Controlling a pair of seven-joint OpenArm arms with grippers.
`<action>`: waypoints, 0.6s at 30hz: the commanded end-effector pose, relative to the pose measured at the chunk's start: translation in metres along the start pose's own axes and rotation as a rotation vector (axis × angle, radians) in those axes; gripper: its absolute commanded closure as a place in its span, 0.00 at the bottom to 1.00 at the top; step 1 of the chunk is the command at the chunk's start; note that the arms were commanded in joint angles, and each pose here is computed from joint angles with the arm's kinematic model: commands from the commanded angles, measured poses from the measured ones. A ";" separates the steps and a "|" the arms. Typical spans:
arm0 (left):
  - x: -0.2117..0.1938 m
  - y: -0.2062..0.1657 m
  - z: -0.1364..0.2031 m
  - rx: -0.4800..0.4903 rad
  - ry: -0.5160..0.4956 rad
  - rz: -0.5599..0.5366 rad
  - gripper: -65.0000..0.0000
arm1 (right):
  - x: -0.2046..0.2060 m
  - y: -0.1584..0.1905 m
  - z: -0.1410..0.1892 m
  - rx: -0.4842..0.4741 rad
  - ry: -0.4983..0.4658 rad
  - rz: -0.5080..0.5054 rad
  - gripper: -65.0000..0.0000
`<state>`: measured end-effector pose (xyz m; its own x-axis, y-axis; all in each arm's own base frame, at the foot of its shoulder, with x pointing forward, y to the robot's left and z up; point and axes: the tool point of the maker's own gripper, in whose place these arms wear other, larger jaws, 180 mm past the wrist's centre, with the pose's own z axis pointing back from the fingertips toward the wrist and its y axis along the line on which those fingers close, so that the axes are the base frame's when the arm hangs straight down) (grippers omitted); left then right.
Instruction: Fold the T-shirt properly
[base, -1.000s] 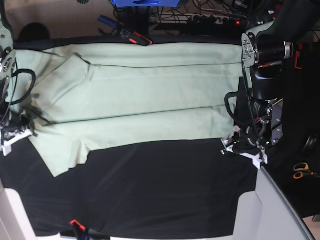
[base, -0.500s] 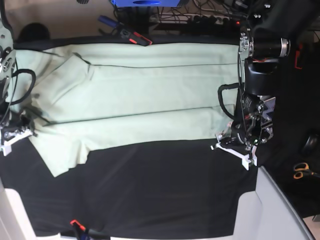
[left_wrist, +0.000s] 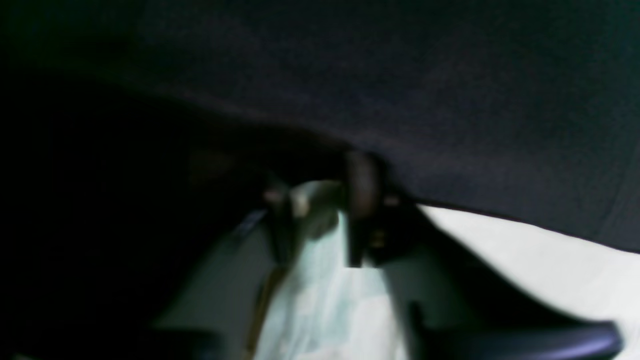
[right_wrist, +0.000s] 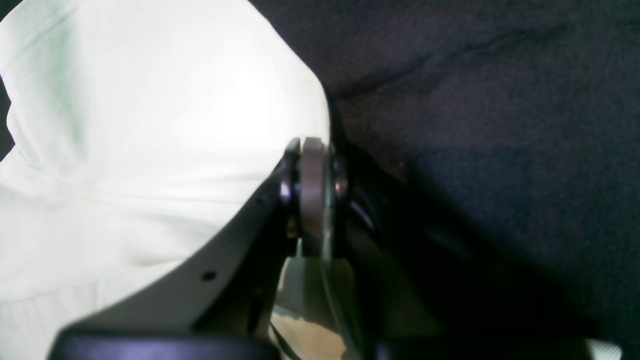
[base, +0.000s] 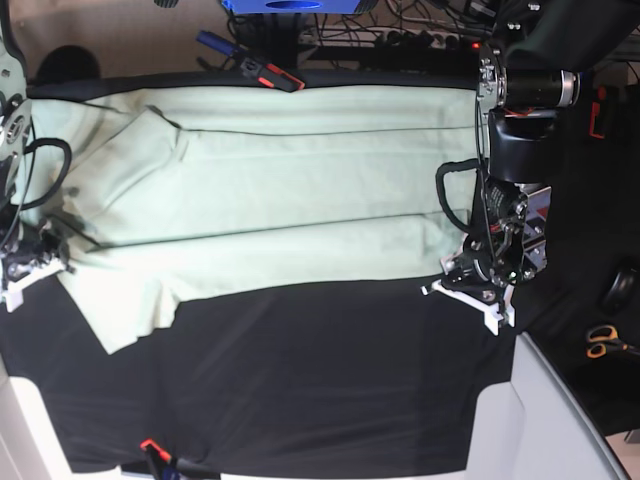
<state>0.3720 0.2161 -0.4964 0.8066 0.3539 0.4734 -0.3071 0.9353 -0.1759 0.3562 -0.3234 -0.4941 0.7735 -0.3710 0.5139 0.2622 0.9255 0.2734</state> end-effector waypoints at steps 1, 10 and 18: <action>-0.038 -0.010 -0.002 -0.035 0.140 0.010 0.96 | 0.030 -0.003 0.007 0.000 -0.069 0.010 1.00; -0.029 -0.013 -0.001 -0.040 0.122 0.010 1.00 | 0.040 -0.001 0.010 0.000 -0.094 0.022 1.00; 0.016 -0.035 0.019 -0.090 0.010 -0.027 1.00 | 0.070 0.004 0.019 0.000 -0.168 0.065 1.00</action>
<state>0.3663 0.1841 -0.4839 0.8498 0.3310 0.4103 -0.2529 0.9389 -0.2336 0.3833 -0.3335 -0.4638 0.7258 -0.3276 0.6049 0.2214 0.9438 0.2455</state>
